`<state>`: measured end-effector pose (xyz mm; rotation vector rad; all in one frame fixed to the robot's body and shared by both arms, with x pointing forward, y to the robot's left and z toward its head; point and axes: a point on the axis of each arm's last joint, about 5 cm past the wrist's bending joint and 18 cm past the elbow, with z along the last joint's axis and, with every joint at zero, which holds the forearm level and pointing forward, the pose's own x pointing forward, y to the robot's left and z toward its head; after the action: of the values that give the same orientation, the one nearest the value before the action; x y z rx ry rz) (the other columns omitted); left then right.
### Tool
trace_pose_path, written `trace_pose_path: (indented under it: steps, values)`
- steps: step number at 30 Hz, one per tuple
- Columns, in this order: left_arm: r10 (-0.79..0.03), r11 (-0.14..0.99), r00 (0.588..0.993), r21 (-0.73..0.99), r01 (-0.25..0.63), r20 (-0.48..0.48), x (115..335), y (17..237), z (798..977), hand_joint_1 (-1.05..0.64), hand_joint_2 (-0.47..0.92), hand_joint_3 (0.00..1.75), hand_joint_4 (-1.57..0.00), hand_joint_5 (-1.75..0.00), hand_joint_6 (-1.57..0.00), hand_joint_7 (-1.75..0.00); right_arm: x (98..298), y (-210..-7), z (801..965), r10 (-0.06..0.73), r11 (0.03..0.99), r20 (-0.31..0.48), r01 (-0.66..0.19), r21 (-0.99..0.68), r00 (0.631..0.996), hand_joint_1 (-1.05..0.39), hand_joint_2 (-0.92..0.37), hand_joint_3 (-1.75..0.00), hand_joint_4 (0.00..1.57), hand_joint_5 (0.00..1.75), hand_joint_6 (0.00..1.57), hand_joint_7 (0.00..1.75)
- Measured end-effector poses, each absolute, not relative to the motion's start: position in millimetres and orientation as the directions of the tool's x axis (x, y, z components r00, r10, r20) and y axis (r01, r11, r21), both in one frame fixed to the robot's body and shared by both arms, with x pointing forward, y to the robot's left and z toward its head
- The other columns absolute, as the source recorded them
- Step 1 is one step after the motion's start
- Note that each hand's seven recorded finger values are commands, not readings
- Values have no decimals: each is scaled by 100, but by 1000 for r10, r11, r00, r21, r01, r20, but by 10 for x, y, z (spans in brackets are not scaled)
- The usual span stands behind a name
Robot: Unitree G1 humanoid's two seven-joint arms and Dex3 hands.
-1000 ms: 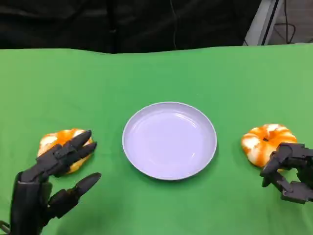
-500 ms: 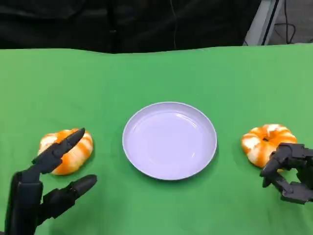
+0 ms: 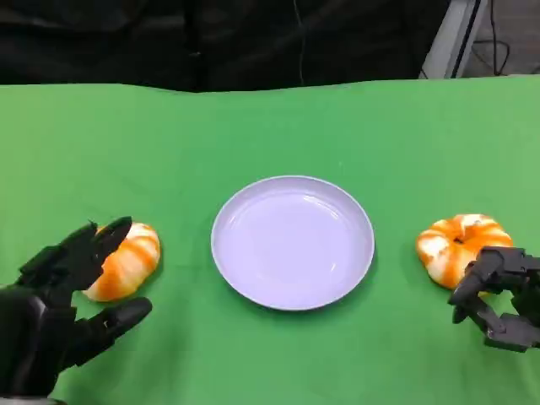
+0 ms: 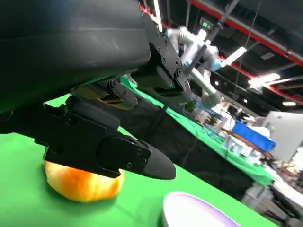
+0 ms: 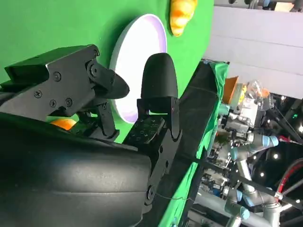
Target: Grasp the bread from the table and place it into the plate.
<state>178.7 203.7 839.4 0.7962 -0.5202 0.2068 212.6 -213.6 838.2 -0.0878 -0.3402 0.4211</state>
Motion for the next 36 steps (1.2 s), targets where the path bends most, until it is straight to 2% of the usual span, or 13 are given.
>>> trace_pose_path:
  steps: [8, 18, 29, 36]
  values:
    - [-42, 588, 881, 725, -359, 470, 1811, 2083, 8366, -70, 92, 8, -50, 0, -55, 0, 2126, -2136, 8382, 416, 909, 305, -387, -154, 857, 13, -69, -86, 86, 146, 90, 107]
    - [-53, 528, 910, 785, -323, 410, 1891, 2125, 8348, -69, 91, 3, -45, 0, -48, 0, 2126, -2136, 8382, 413, 910, 305, -384, -153, 858, 13, -69, -88, 87, 146, 90, 108]
    - [-58, 519, 942, 816, -254, 330, 2038, 2180, 8342, -65, 90, 0, -41, 0, -42, 0, 2126, -2134, 8383, 416, 909, 307, -386, -155, 856, 13, -69, -87, 86, 146, 89, 109]
    - [-64, 520, 967, 835, -179, 247, 2125, 2191, 8300, -65, 91, 0, -40, 0, -41, 0, 2126, -2133, 8384, 415, 910, 307, -386, -155, 856, 13, -70, -86, 86, 146, 90, 108]
